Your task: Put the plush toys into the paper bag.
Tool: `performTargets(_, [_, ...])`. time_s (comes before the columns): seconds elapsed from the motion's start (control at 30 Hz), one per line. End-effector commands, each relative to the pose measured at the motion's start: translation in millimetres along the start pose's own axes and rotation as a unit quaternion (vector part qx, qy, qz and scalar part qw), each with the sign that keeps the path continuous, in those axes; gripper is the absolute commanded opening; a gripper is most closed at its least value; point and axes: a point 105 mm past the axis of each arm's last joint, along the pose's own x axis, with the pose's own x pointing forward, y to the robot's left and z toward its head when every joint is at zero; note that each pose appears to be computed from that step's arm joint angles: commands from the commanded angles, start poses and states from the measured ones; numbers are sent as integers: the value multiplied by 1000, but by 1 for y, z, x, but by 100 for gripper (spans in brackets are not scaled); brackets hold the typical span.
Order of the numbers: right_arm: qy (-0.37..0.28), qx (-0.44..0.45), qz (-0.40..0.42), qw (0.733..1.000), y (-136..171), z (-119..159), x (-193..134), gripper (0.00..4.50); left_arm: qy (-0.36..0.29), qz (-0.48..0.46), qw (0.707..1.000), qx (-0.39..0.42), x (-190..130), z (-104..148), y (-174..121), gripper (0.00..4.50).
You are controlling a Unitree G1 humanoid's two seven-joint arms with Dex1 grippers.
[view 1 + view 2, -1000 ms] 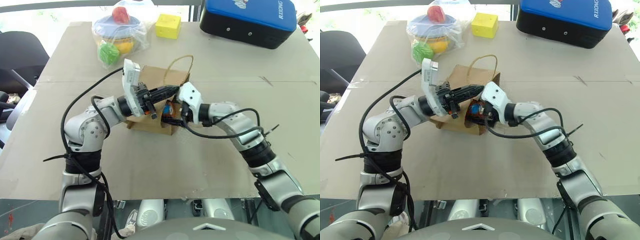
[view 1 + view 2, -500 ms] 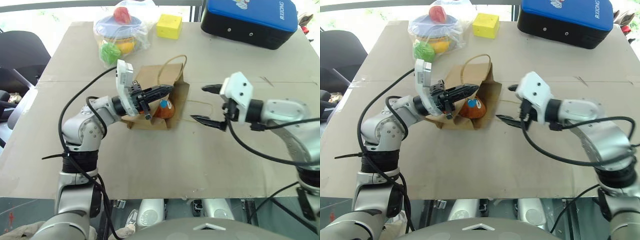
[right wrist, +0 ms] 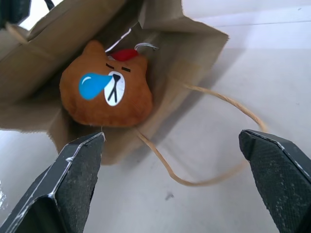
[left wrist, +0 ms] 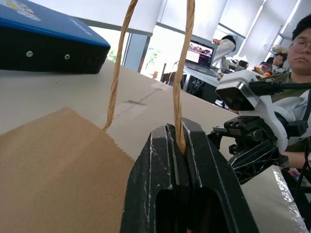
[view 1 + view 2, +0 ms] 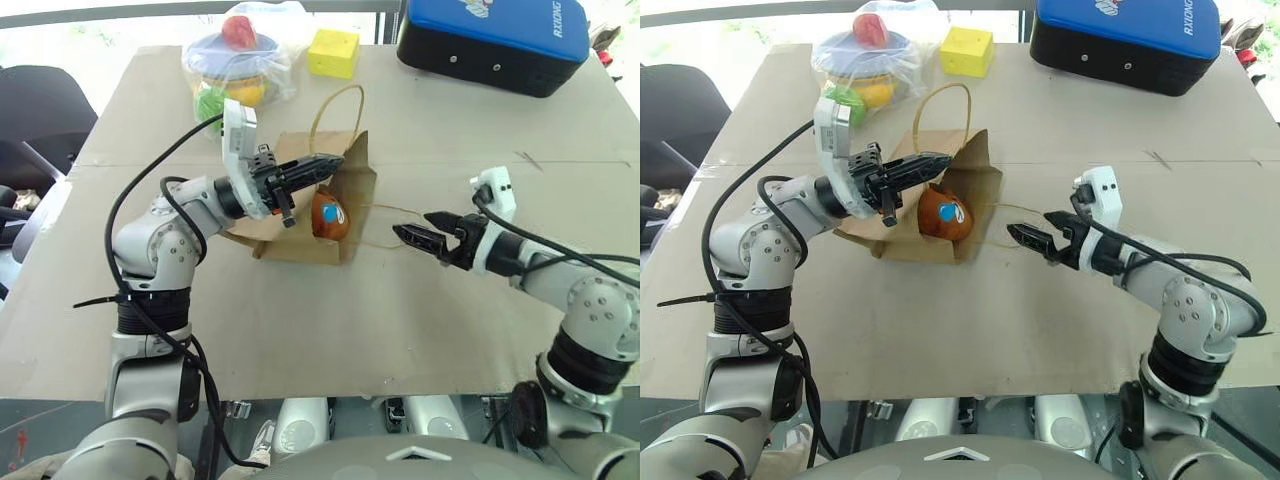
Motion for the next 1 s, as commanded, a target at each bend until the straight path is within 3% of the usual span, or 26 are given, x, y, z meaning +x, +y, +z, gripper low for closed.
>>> performTargets(0.03, [16, -7, -33, 999, -7, -3, -3, 440, -19, -1, 1000, 22, -4, 16, -5, 0])
performTargets(0.4, [31, 6, -39, 999, -13, -9, 4, 440, -21, 14, 999, 22, -14, 16, -5, 0])
performTargets(0.47, [19, 19, -24, 999, -9, -7, 11, 380, -22, 16, 999, 23, -15, 16, -6, 0])
performTargets(0.5, [4, 22, -13, 1000, -7, -2, 15, 310, -22, 15, 999, 22, -14, 16, -7, 0])
performTargets(0.57, [-26, 32, 6, 999, -2, 7, 20, 272, -23, 14, 999, 22, -14, 15, -9, 0])
performTargets(0.63, [-43, 34, 22, 998, 3, 14, 21, 167, -25, 13, 999, 20, -14, 15, -10, 0])
performTargets(0.67, [-51, 31, 35, 998, 6, 18, 19, 156, -27, 13, 999, 19, -13, 16, -10, 0])
performTargets(0.7, [-61, 26, 48, 997, 11, 23, 17, 89, -30, 12, 999, 19, -13, 17, -11, 0])
performTargets(0.77, [-93, 24, 93, 991, 24, 36, 10, 15, -42, 10, 999, 16, -11, 21, -11, 0])
performTargets(1.0, [-254, -28, 239, 937, 83, 111, -37, 15, -139, 20, 989, -51, -2, 47, 2, 0])
